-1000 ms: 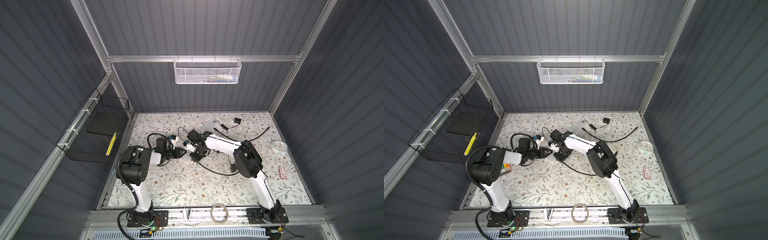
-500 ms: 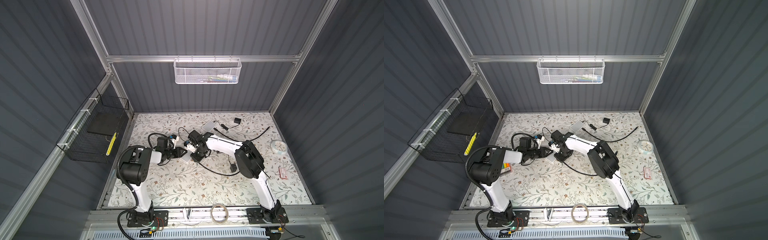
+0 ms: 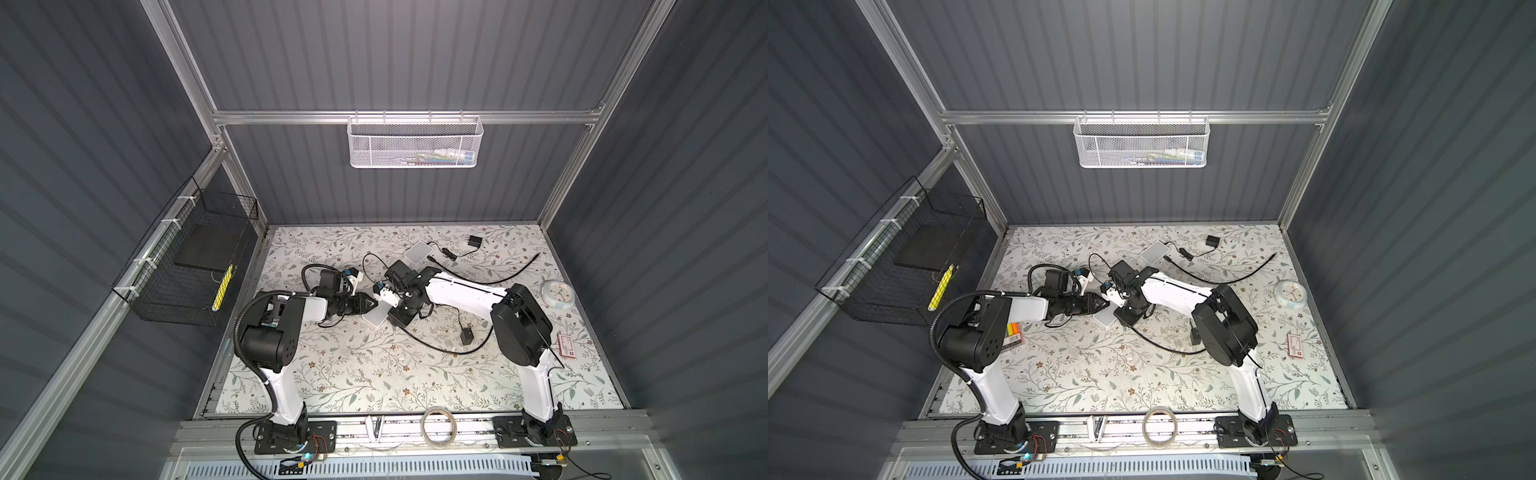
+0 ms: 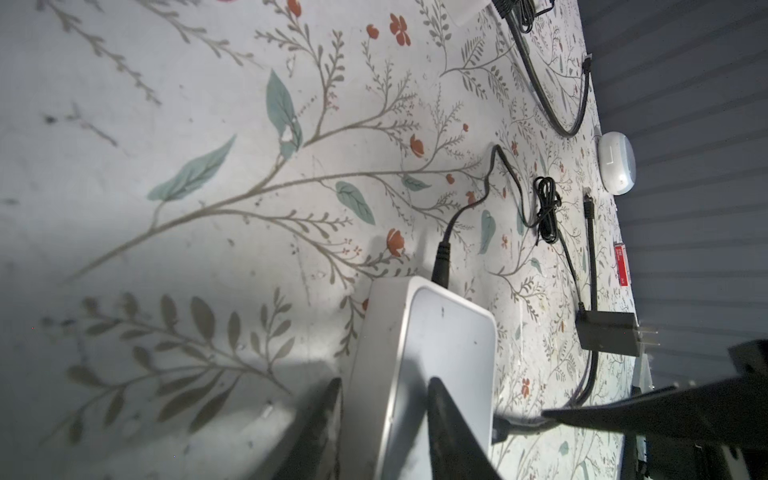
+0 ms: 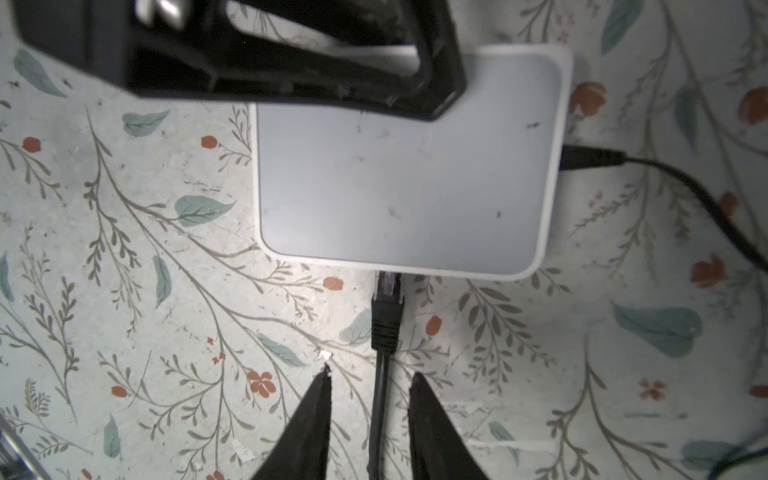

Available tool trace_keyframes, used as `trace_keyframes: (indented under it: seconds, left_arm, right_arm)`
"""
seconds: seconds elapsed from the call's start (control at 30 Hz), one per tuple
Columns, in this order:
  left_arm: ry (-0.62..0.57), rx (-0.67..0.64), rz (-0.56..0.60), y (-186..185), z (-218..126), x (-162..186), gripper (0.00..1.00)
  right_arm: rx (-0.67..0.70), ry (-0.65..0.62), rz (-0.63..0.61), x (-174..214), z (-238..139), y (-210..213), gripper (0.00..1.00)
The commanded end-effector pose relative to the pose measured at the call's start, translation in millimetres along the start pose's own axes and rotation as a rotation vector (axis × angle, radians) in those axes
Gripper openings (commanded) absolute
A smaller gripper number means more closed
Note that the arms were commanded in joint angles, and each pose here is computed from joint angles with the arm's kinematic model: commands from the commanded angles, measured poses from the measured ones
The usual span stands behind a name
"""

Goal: Insert the plug into the switch port

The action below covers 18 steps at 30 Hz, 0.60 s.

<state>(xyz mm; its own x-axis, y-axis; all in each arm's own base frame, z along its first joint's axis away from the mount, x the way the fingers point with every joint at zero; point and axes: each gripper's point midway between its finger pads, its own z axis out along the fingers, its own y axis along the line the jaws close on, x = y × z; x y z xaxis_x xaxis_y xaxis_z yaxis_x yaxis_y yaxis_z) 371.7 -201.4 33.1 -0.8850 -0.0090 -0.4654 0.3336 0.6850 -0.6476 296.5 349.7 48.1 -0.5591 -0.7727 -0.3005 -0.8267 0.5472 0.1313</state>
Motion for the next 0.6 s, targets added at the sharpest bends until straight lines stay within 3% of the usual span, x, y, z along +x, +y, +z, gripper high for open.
trace_keyframes:
  seconds: [0.0, 0.57]
  left_arm:
    - [0.05, -0.068, -0.016, 13.2, -1.0, 10.4, 0.35]
    - [0.089, -0.009, -0.018, 8.3, 1.9, 26.3, 0.35]
  right_arm:
    - [-0.01, 0.011, -0.016, 11.1, -6.1, 1.1, 0.34]
    - [-0.017, 0.043, -0.026, 4.9, 27.9, -7.8, 0.27]
